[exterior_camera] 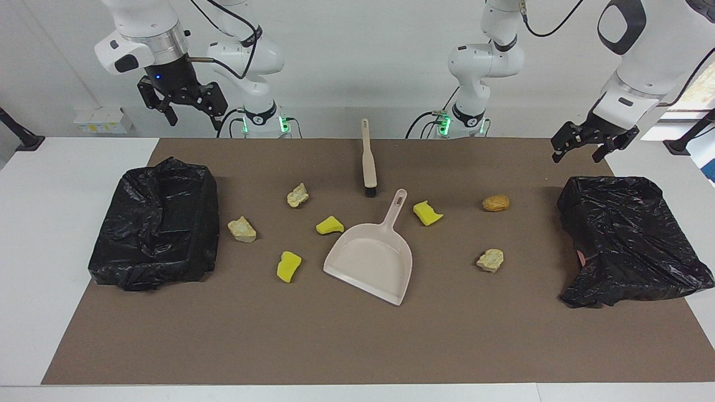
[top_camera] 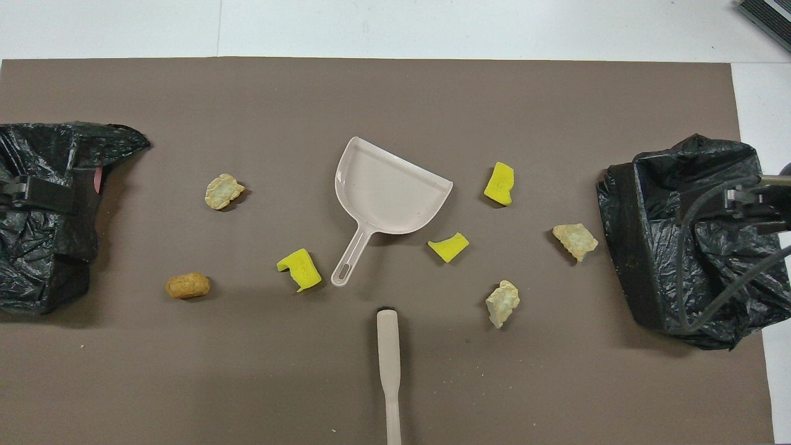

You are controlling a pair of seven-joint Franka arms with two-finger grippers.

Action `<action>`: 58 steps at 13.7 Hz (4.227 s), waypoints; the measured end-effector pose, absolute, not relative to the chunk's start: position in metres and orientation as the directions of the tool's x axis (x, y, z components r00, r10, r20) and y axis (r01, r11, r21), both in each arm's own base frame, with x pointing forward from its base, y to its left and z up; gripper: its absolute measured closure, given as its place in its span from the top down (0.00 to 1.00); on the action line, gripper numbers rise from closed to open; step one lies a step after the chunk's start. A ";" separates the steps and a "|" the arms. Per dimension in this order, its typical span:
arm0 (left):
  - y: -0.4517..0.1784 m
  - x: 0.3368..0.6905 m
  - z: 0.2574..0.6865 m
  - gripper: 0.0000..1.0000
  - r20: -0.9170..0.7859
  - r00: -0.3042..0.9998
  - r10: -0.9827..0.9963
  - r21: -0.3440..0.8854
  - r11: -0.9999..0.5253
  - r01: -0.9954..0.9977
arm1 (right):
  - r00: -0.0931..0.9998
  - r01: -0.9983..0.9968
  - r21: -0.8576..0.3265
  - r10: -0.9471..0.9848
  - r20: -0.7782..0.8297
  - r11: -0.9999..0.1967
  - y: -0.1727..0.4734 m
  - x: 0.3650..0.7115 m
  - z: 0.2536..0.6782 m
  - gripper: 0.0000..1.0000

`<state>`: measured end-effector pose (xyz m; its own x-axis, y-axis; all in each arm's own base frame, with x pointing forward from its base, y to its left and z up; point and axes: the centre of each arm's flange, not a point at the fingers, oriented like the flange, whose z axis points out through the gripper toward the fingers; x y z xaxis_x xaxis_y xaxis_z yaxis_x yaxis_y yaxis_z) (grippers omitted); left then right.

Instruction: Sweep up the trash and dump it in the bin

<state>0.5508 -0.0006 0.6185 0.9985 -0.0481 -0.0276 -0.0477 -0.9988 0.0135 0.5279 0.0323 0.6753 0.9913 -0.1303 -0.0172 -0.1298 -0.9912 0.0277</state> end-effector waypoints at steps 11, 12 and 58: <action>0.002 0.545 0.625 1.00 -0.032 0.998 -0.045 0.014 -0.999 -0.045 | 0.992 -0.128 0.028 -0.129 -0.016 -0.991 0.033 0.528 0.676 1.00; 0.002 0.545 0.623 1.00 -0.036 0.998 -0.047 0.014 -0.999 -0.046 | 0.992 -0.128 0.028 -0.129 -0.016 -0.991 0.033 0.528 0.676 1.00; -0.428 0.204 0.335 0.29 -0.063 0.960 -0.272 0.008 -0.962 -0.272 | 0.859 -0.508 -0.033 -0.504 -0.091 -0.861 0.440 0.588 0.385 1.00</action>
